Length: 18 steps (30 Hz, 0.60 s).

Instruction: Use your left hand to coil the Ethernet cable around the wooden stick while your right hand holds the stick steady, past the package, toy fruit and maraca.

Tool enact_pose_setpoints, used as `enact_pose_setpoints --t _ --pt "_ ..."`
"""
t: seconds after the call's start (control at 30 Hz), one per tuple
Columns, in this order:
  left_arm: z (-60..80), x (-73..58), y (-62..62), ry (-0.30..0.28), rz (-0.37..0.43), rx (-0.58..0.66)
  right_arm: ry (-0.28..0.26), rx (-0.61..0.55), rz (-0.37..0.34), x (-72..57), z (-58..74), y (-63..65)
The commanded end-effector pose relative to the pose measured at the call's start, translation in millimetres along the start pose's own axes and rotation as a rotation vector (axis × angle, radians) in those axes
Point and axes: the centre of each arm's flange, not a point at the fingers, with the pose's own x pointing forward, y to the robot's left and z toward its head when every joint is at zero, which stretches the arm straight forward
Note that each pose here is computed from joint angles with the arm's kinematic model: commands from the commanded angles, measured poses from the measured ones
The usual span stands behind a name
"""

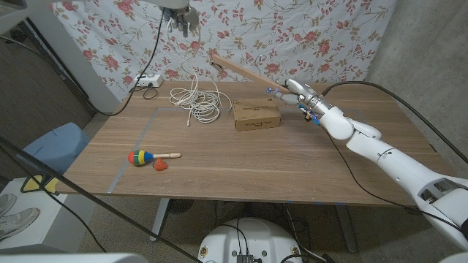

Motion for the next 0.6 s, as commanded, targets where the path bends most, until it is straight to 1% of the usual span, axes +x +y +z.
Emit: enact_pose_setpoints --t 0.03,0.13,0.2,0.27,0.37,0.53,0.6 --pt "22.6 11.7 -3.0 -0.137 -0.046 -0.044 -0.027 0.019 -0.006 8.4 6.3 1.2" --pt "34.2 14.8 -3.1 -0.168 -0.048 -0.053 -0.032 0.02 -0.008 10.1 7.9 1.3" --pt "41.3 16.8 -3.7 -0.201 -0.064 -0.071 -0.032 0.023 -0.011 10.6 7.9 0.8" --pt "49.2 17.1 -4.0 -0.211 -0.056 -0.06 -0.029 0.021 -0.015 10.5 7.2 0.2" --pt "57.9 20.0 -5.6 -0.245 -0.081 -0.084 -0.027 0.021 -0.018 9.9 6.5 -0.4" --pt "72.2 21.5 -7.4 -0.279 -0.108 -0.087 -0.023 0.024 -0.018 10.2 5.1 0.5" --pt "75.9 19.5 -7.0 -0.279 -0.107 -0.071 -0.023 0.023 -0.017 10.5 4.3 1.2"
